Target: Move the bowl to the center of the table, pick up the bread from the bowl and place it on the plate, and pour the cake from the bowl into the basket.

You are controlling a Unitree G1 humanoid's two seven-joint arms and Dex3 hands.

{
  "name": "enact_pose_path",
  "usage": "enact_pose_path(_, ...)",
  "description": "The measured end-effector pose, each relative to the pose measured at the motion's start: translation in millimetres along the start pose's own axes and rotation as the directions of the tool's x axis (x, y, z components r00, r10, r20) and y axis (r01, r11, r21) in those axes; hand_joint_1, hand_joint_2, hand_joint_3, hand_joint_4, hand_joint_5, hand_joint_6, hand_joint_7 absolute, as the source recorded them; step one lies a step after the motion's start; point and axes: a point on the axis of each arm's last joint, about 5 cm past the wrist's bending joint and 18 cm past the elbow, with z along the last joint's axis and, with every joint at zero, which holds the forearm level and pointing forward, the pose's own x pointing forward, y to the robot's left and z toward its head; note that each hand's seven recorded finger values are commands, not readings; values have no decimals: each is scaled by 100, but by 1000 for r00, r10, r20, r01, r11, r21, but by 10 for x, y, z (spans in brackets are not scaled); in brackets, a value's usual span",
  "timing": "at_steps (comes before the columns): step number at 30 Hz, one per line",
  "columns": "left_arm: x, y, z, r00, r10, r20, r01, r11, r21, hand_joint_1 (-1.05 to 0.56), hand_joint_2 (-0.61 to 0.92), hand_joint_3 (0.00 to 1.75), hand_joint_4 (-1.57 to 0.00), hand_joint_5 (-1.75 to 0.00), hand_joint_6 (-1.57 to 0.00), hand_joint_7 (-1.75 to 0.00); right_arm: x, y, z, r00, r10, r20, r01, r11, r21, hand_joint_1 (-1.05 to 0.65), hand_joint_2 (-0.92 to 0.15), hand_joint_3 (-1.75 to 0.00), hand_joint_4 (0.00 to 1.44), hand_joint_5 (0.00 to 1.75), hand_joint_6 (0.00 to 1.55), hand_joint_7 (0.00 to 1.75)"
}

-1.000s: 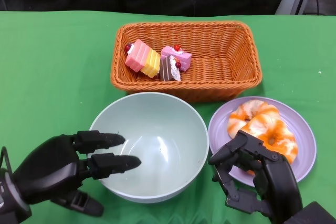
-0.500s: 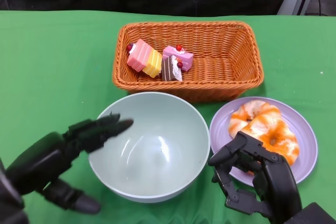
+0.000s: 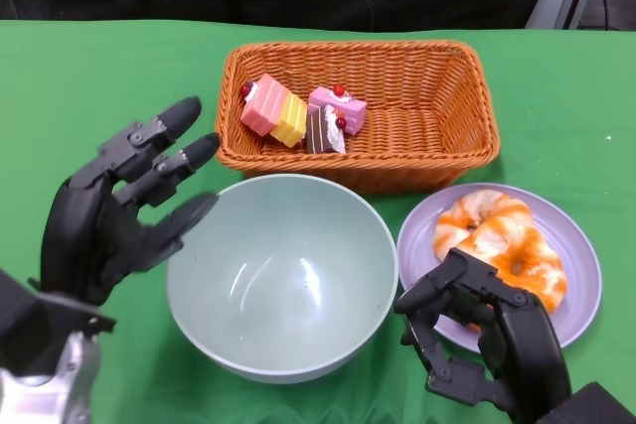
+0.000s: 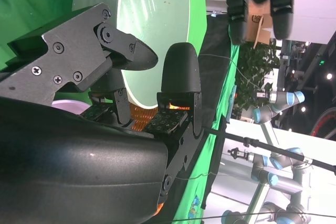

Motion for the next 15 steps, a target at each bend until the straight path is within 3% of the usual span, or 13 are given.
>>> enact_pose_path(2,38,-71,-1,1000,26,-14,-26,999,-39,0,92,35,-82,-96,-104,-29,0,-1,0,1000,0,0,0,1000,0,-10,-57,-94,71,154,71,126)
enact_pose_path(4,70,-116,1,998,28,-49,-32,997,-77,-4,92,37,-82,-125,-100,-67,0,-1,0,1000,0,1,0,1000,0,-10,-57,-94,71,154,71,126)
enact_pose_path(10,78,-86,-16,985,-73,-157,52,990,-135,-2,90,41,-81,-154,-89,-124,2,-15,5,1000,-17,8,17,1000,-6,-8,-56,-97,71,153,70,127)
enact_pose_path(15,31,-50,-34,972,-160,-170,137,981,-136,-3,70,73,-86,-158,-89,-135,79,-76,86,995,-68,68,69,998,-13,-11,-55,-101,69,156,67,130)
